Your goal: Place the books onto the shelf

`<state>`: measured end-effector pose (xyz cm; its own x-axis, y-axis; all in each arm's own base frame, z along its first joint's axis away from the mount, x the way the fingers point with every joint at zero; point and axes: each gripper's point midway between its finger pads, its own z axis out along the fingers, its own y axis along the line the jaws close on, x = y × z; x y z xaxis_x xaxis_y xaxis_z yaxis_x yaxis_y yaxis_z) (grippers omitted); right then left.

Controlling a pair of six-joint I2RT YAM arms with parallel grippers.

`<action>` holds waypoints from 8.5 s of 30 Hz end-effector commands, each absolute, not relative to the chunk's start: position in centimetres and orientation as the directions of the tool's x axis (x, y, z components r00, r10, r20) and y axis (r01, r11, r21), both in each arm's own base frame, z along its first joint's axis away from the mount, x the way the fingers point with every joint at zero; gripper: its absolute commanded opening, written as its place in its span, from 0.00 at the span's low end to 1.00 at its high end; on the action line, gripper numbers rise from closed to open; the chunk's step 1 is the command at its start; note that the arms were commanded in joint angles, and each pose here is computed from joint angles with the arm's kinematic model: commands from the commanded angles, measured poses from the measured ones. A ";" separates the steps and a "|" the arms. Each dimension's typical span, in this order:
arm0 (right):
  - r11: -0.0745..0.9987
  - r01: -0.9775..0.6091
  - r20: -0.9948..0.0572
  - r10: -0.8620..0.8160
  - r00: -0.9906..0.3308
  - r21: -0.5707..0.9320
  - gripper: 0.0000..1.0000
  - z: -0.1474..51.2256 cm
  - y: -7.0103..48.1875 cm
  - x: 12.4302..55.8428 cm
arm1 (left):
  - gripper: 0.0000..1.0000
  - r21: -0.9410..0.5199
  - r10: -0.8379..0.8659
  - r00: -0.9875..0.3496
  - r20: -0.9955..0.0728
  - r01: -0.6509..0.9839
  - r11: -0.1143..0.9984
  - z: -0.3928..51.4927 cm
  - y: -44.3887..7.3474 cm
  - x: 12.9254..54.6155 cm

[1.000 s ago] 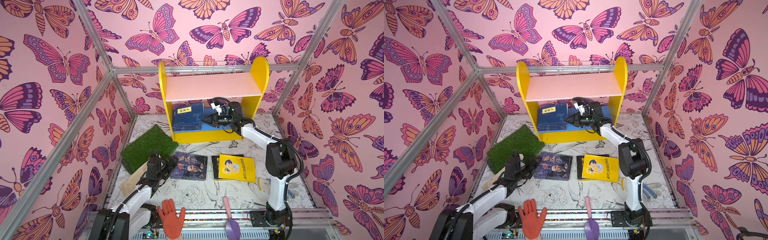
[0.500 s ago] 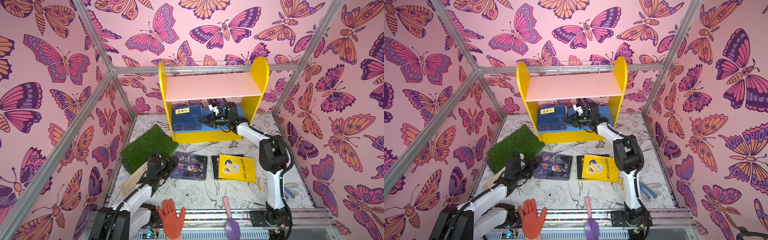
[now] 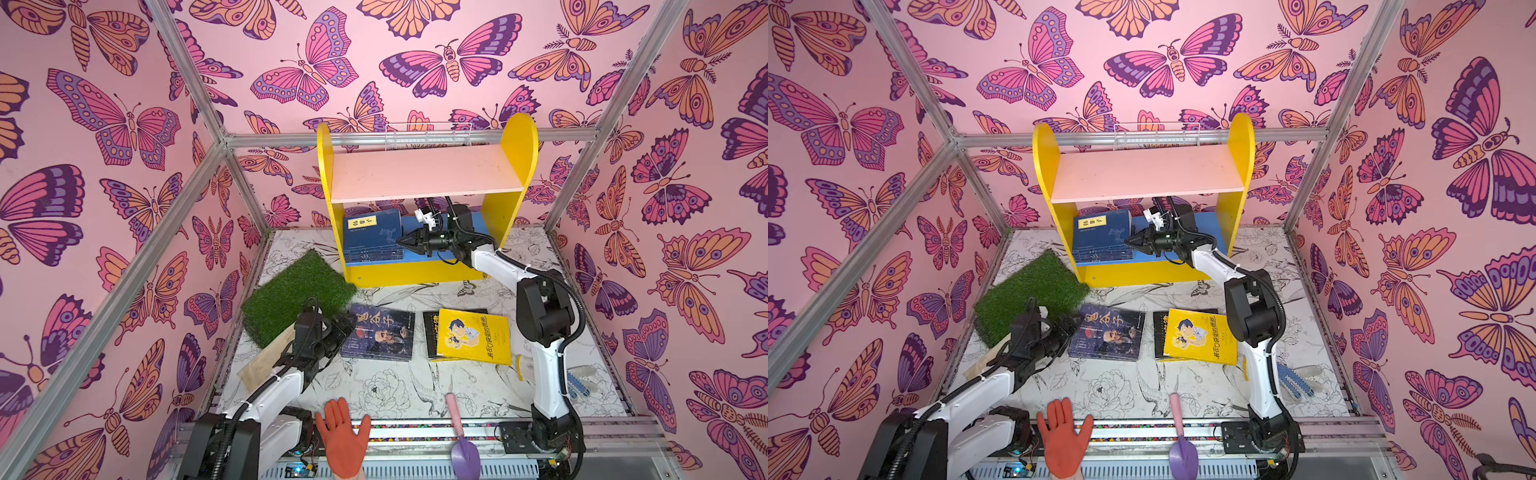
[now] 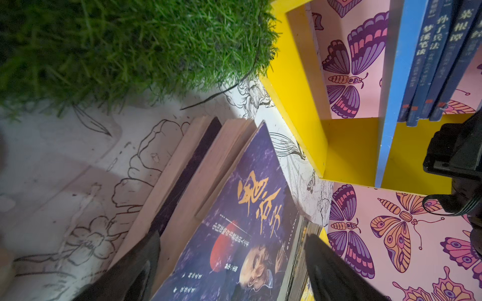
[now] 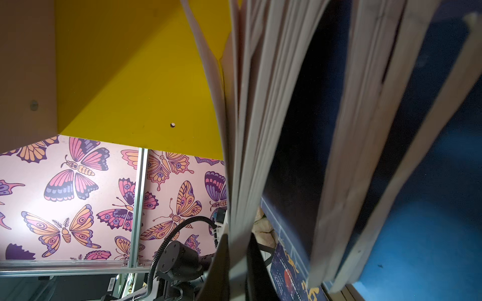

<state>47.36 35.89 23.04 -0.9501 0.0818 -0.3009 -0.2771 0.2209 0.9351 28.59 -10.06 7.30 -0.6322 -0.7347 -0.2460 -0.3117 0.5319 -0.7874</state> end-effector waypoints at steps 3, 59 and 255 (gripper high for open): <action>0.294 -0.342 -0.375 0.063 -0.925 0.893 0.16 23.2 37.7 46.9 | 0.89 -0.785 -0.727 -0.642 -0.243 -0.311 0.536 7.3 -10.1 28.5; 0.783 -0.577 -0.721 -0.259 -0.643 0.233 0.64 23.4 32.8 41.8 | 0.88 -0.778 -0.747 -0.604 -0.279 -0.313 0.544 7.9 -9.2 28.3; 0.228 -0.466 -0.500 0.122 -0.857 0.855 0.00 27.8 27.6 29.1 | 0.82 -0.904 -0.575 -0.710 -0.406 0.221 0.366 21.8 -17.0 29.7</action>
